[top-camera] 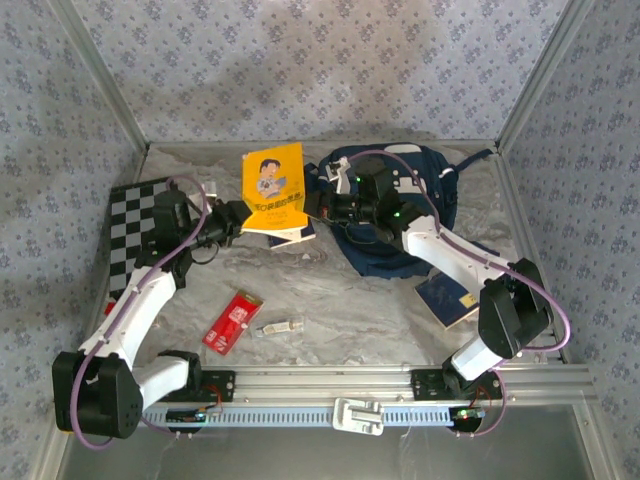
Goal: Pack the student bag
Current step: Pass the book.
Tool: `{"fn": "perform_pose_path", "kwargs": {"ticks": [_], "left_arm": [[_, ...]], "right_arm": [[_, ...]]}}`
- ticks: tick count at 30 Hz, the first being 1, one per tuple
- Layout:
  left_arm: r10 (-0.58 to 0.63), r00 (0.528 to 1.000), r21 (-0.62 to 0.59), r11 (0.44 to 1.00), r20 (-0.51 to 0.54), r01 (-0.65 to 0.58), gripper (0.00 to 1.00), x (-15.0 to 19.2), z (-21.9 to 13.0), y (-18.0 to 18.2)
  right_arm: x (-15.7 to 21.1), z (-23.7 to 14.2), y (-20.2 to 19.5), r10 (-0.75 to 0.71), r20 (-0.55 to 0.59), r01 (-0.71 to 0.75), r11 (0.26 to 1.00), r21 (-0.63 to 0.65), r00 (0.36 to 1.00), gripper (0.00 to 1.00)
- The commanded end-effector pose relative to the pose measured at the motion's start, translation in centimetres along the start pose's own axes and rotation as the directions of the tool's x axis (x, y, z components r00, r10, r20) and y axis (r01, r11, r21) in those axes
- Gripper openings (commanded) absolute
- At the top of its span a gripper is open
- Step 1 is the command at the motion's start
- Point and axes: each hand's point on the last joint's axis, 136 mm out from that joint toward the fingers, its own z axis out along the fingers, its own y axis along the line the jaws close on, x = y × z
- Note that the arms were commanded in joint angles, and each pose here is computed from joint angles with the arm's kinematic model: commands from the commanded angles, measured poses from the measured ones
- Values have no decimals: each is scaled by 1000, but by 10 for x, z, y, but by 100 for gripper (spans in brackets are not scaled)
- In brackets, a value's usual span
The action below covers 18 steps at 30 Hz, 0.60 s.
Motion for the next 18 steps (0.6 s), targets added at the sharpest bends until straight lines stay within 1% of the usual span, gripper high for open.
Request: {"fn": "perform_pose_path", "kwargs": {"ticks": [1, 2, 3, 4, 6, 7, 9, 11, 13, 16, 18], "left_arm": [[105, 994, 133, 986, -7, -103, 5, 2, -5, -52], [104, 995, 135, 986, -5, -102, 2, 1, -4, -52], [104, 995, 140, 985, 1, -103, 0, 1, -4, -54], [98, 995, 143, 985, 7, -98, 0, 0, -4, -54], [102, 995, 161, 982, 13, -103, 0, -1, -4, -60], [106, 994, 171, 980, 15, -107, 0, -1, -3, -63], [110, 994, 188, 976, 9, -110, 0, 1, -2, -69], [126, 992, 209, 970, 9, -125, 0, 4, 0, -78], [141, 990, 223, 965, 11, -140, 0, 7, 4, -85], [163, 986, 249, 955, 17, -162, 0, 10, 8, -96], [171, 985, 255, 952, 13, -169, 0, 12, 13, -100]], "right_arm": [[6, 0, 5, -48, -14, 48, 999, -19, 999, 10], [6, -1, 6, -49, -13, 48, 999, -19, 999, 15], [6, -3, 7, -49, -12, 48, 999, -18, 999, 22], [12, -3, -3, -31, -24, 31, 999, 5, 999, 31], [17, -7, -16, 10, -23, -9, 999, 46, 1000, 53], [19, -10, -22, 35, -17, -34, 998, 58, 999, 63], [20, -14, -28, 67, -5, -67, 996, 59, 998, 75], [21, -15, -29, 93, -3, -93, 995, 45, 996, 83], [20, -13, -25, 116, -4, -116, 993, 2, 993, 89], [16, -11, -13, 141, -2, -141, 987, -73, 990, 95], [11, -11, -3, 143, 4, -141, 982, -124, 990, 97]]}}
